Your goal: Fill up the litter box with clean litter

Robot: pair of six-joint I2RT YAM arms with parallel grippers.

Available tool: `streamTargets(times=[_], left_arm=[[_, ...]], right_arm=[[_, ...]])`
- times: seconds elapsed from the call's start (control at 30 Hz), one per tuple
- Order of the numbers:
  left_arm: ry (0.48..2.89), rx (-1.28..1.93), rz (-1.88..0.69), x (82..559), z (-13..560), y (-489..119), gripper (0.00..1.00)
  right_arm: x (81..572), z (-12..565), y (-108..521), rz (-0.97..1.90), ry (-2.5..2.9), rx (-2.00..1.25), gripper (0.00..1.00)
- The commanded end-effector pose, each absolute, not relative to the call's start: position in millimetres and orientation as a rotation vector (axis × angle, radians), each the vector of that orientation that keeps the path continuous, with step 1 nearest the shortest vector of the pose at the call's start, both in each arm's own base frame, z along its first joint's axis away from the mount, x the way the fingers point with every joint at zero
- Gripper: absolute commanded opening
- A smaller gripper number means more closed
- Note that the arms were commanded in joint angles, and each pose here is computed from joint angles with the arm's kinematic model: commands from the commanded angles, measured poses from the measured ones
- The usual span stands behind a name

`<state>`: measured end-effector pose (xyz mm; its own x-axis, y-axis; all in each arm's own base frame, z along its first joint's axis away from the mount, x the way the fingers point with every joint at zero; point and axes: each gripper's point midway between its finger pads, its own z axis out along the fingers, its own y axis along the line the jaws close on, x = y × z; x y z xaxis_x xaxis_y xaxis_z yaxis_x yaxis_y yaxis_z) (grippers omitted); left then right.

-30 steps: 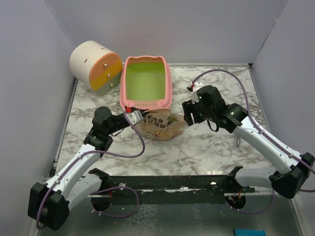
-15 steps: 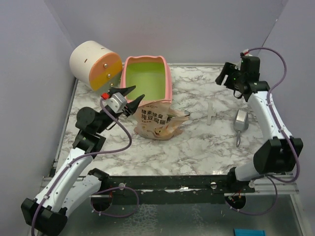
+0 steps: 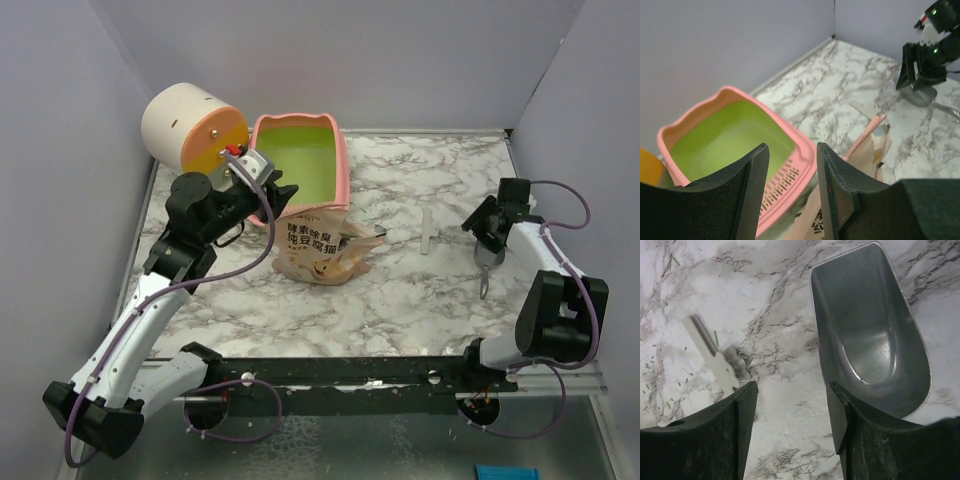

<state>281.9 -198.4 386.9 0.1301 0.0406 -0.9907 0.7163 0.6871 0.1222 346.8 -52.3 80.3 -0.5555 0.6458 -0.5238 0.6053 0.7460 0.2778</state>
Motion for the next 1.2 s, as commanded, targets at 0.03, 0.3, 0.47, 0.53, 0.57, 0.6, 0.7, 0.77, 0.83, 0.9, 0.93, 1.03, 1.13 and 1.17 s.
streamTargets(times=[0.03, 0.3, 0.47, 0.53, 0.57, 0.6, 0.7, 0.77, 0.83, 0.9, 0.93, 1.03, 1.13, 1.17], left_arm=[[1.54, 0.732, -0.642, 279, 359, -209, 0.44], [1.583, 0.737, -0.656, 282, 352, -212, 0.42], [1.63, 0.722, -0.663, 286, 356, -213, 0.42], [1.653, 0.715, -0.676, 288, 359, -215, 0.41], [1.663, 0.713, -0.687, 288, 360, -216, 0.41], [1.674, 0.712, -0.698, 288, 360, -217, 0.41], [1.695, 0.711, -0.718, 287, 362, -220, 0.4], [1.71, 0.713, -0.721, 287, 361, -220, 0.4], [1.72, 0.72, -0.725, 287, 359, -220, 0.4], [1.726, 0.725, -0.731, 287, 356, -221, 0.4], [1.727, 0.727, -0.733, 286, 356, -222, 0.4], [1.729, 0.734, -0.747, 287, 353, -224, 0.39], [1.74, 0.74, -0.76, 288, 349, -227, 0.38], [1.745, 0.741, -0.766, 289, 347, -228, 0.38]], right_arm=[[347, 98, -82, -0.063, 2.185, 0.982, 0.57], [339, 90, -95, -0.176, 2.207, 0.899, 0.58], [342, 72, -82, -0.103, 2.266, 0.803, 0.58], [345, 64, -74, -0.054, 2.302, 0.753, 0.58], [347, 62, -70, -0.025, 2.316, 0.728, 0.58], [349, 58, -66, -0.001, 2.333, 0.709, 0.58], [351, 48, -54, 0.076, 2.373, 0.644, 0.52], [350, 42, -51, 0.09, 2.384, 0.632, 0.45], [347, 37, -50, 0.087, 2.389, 0.633, 0.37], [343, 33, -49, 0.084, 2.398, 0.632, 0.29], [342, 31, -47, 0.085, 2.4, 0.628, 0.23], [338, 25, -47, 0.074, 2.414, 0.625, 0.04], [336, 26, -44, 0.076, 2.405, 0.614, 0.01], [337, 29, -42, 0.079, 2.396, 0.603, 0.01]])
